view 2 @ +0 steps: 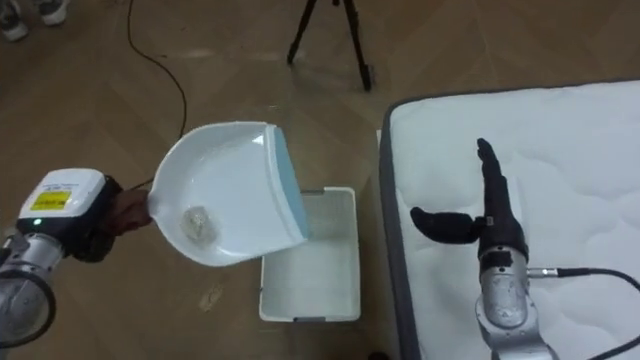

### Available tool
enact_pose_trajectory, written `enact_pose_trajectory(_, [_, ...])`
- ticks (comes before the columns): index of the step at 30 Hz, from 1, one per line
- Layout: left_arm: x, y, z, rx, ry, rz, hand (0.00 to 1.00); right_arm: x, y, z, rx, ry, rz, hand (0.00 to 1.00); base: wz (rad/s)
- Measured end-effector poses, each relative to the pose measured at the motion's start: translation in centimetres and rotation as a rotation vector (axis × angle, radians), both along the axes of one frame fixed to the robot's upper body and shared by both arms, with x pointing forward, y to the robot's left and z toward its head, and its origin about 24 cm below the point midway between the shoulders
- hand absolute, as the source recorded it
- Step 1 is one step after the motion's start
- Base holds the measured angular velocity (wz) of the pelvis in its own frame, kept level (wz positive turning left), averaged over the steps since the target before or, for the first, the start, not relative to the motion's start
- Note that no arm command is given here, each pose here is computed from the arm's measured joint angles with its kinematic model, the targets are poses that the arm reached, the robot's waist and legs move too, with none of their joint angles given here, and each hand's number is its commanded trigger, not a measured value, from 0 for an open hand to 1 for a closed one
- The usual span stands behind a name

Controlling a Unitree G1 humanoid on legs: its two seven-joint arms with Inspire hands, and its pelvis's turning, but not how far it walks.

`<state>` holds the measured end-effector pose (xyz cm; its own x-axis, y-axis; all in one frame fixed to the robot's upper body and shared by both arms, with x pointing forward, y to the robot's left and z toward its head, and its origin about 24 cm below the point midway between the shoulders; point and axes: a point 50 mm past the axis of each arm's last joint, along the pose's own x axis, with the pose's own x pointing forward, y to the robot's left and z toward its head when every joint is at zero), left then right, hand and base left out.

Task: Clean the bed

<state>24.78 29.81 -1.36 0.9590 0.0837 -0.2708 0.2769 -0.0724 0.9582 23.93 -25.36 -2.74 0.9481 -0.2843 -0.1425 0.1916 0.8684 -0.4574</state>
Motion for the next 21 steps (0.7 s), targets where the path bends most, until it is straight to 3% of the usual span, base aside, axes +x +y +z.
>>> enact_pose_trajectory(2, [0.8,0.3,1.0,0.049,-0.012,-0.039,1.00,-0.1,-0.3,-0.2,0.002,0.019,-0.014,0.00,0.59])
enact_pose_trajectory(6, [0.7,-0.4,0.4,0.113,0.024,-0.093,1.00,-0.1,-0.1,-0.5,-0.011,0.056,0.017,0.00,0.06])
enact_pose_trajectory(21, [0.4,-1.3,-0.5,0.135,0.076,-0.138,1.00,-0.9,1.2,-1.7,-0.042,0.112,0.061,0.00,-0.01])
